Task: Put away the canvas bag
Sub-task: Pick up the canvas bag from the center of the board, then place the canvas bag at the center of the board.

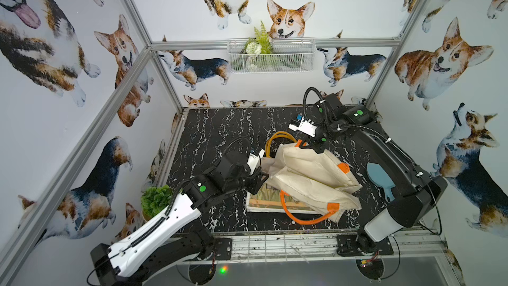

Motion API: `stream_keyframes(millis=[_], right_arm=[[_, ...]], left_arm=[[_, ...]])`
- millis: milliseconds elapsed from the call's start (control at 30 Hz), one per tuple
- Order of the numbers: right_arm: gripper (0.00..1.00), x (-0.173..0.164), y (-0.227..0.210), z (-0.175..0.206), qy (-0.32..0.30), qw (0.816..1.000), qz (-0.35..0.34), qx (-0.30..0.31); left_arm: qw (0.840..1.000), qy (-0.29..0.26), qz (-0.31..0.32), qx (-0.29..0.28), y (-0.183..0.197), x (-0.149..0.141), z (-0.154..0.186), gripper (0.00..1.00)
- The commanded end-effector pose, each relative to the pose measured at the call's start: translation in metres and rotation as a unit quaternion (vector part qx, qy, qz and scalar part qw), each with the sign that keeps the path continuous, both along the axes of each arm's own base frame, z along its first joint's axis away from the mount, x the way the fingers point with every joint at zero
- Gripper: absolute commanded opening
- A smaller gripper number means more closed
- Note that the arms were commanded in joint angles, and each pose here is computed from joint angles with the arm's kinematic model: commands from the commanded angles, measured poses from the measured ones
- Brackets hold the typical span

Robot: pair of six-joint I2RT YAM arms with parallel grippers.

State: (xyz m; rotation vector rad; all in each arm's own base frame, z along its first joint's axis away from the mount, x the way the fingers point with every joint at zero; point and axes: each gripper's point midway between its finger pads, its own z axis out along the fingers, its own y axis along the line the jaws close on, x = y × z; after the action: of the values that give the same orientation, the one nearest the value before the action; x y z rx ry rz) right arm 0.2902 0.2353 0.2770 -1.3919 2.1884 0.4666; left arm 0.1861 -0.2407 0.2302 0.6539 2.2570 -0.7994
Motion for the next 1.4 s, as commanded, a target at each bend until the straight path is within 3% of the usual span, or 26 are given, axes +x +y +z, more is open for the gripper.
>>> stream_keyframes(millis=[0, 133, 233, 400, 633, 767, 800, 867, 900, 1033, 1167, 1267, 1367], right_arm=[[0.00, 0.047, -0.043, 0.015, -0.065, 0.987, -0.145, 0.002], [0.00, 0.066, -0.094, 0.009, -0.079, 0.969, -0.234, -0.026], [0.00, 0.074, -0.112, 0.002, -0.081, 0.961, -0.264, -0.036], [0.00, 0.103, -0.157, -0.001, -0.103, 0.932, -0.341, -0.063], [0.00, 0.131, -0.180, 0.016, -0.134, 0.907, -0.393, -0.070], [0.01, 0.136, -0.172, 0.018, -0.135, 0.911, -0.387, -0.050], [0.20, 0.134, -0.170, 0.013, -0.125, 0.914, -0.383, -0.047], [0.68, 0.132, -0.167, 0.008, -0.115, 0.915, -0.386, -0.036], [0.81, 0.130, -0.166, 0.009, -0.115, 0.913, -0.391, -0.026], [0.88, 0.106, -0.154, 0.038, -0.150, 0.915, -0.375, 0.010], [0.87, 0.047, -0.104, 0.083, -0.205, 0.936, -0.283, 0.031], [0.84, -0.009, -0.061, 0.095, -0.171, 0.955, -0.227, 0.081], [0.81, -0.072, -0.024, 0.078, -0.077, 0.969, -0.186, 0.146]], left_arm=[[0.994, 0.046, -0.068, -0.069, -0.036, -0.008, 0.001, 0.32], [0.988, 0.069, -0.115, -0.071, -0.074, -0.008, -0.008, 0.32], [0.990, 0.077, -0.104, -0.053, -0.081, 0.000, -0.015, 0.31], [0.993, 0.081, -0.085, -0.028, -0.070, 0.001, -0.023, 0.32], [0.996, 0.080, -0.038, -0.016, -0.046, 0.000, -0.028, 0.33], [0.996, 0.089, -0.029, -0.008, -0.040, -0.003, -0.033, 0.36], [0.996, 0.089, -0.026, -0.003, -0.037, -0.003, -0.035, 0.36], [0.996, 0.088, -0.015, 0.002, -0.033, -0.001, -0.036, 0.36], [0.996, 0.088, -0.011, 0.003, -0.032, 0.000, -0.036, 0.37], [0.995, 0.095, 0.019, 0.014, -0.021, 0.005, -0.039, 0.42], [0.987, 0.111, 0.096, 0.059, 0.013, 0.016, -0.051, 0.46], [0.978, 0.139, 0.147, 0.055, 0.037, 0.022, -0.061, 0.49], [0.967, 0.176, 0.177, 0.047, 0.052, 0.019, -0.083, 0.52]])
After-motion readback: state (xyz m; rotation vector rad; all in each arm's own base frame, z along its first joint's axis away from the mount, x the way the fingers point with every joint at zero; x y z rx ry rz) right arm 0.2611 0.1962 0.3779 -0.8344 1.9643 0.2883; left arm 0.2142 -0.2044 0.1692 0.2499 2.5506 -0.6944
